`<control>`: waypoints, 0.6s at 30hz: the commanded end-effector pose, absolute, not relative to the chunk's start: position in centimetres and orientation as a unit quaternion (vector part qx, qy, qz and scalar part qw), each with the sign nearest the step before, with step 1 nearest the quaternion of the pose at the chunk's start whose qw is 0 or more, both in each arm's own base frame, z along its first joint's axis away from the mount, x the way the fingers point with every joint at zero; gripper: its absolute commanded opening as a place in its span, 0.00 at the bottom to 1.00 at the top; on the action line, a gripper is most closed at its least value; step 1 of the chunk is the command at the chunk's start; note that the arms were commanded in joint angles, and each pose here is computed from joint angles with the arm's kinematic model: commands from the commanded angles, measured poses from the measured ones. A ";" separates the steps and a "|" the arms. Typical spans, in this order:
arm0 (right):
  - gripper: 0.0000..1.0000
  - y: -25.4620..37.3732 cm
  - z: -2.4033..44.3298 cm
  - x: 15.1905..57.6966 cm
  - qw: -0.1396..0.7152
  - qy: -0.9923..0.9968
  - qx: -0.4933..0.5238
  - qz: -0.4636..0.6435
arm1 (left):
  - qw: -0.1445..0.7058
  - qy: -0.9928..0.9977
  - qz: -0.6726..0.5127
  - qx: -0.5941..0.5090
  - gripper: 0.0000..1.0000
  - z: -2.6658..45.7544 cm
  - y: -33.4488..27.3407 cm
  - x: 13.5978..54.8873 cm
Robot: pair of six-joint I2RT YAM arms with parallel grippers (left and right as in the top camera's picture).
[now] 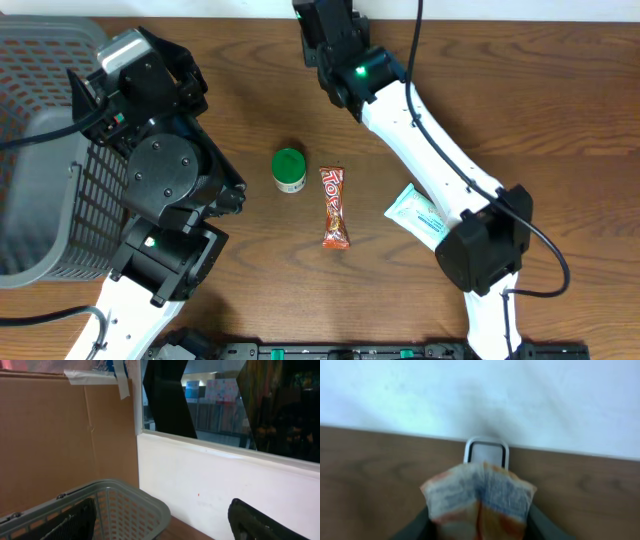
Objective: Scan the item barcode
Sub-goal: 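Hold the Kleenex pack up in front of the scanner, then keep the Kleenex pack raised at the scanner with the right gripper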
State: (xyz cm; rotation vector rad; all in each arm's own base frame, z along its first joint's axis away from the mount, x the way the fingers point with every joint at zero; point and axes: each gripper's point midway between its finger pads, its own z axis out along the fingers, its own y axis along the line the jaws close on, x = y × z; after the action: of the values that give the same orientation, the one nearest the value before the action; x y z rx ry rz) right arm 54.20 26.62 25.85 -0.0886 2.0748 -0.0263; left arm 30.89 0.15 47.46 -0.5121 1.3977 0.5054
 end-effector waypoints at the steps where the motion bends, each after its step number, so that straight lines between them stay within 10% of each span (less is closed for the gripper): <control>1: 0.39 24.8 24.1 55.8 0.519 0.853 -0.040 -0.039 | 0.707 0.626 0.225 -0.239 0.85 47.4 0.5 30.5; 18: 0.29 24.9 18.0 63.4 0.617 0.786 -0.026 -0.010 | 0.702 0.632 0.231 -0.232 0.85 47.1 0.4 30.7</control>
State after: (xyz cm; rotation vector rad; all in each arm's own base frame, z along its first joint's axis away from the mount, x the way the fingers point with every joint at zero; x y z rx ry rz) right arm 62.61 24.88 21.05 -0.0358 1.7994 -0.0028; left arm 30.96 0.11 47.16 -0.4999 1.4121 0.5190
